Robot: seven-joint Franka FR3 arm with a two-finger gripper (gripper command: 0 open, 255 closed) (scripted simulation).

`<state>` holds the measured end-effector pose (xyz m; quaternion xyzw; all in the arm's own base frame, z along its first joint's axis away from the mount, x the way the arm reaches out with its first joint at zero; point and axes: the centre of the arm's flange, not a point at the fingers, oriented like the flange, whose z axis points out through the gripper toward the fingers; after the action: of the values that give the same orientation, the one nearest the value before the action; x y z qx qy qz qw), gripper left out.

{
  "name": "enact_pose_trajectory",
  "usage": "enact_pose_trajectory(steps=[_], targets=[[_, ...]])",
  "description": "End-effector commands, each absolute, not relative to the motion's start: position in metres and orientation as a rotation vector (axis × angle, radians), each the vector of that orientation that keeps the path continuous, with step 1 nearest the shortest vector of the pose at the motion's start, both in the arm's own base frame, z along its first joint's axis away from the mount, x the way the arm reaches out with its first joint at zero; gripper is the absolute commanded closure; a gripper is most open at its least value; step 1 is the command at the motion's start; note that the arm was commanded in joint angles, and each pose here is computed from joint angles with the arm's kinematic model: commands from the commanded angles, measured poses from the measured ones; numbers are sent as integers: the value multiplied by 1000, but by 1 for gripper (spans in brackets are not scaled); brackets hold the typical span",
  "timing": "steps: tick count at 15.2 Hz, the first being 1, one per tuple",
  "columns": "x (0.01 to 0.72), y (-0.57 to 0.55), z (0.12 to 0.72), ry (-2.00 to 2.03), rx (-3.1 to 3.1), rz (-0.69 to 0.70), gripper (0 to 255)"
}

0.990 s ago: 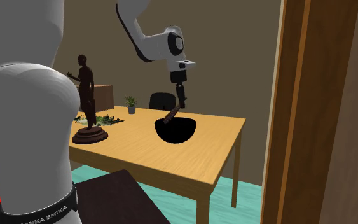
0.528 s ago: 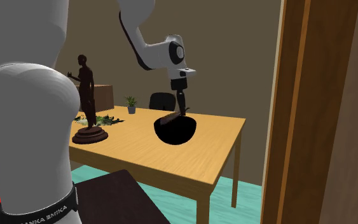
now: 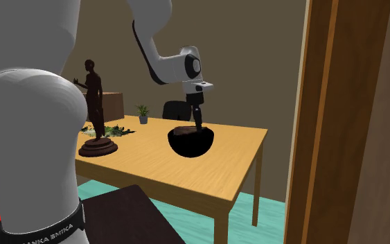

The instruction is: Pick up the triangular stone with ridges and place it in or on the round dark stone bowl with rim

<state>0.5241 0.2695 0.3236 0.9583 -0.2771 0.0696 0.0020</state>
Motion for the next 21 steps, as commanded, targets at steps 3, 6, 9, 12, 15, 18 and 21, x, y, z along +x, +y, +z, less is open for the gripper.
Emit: enact_pose_trajectory(steps=[3,6,9,12,15,18,21], targets=[[523,268,318,-868,3000,206,255],[522,268,318,-868,3000,206,0],[522,268,320,-868,3000,206,0],[522,269,331,-868,3000,206,0],[517,271,368,-868,3000,206,0],[517,271,368,-868,3000,206,0],[517,271,368,-868,3000,206,0]])
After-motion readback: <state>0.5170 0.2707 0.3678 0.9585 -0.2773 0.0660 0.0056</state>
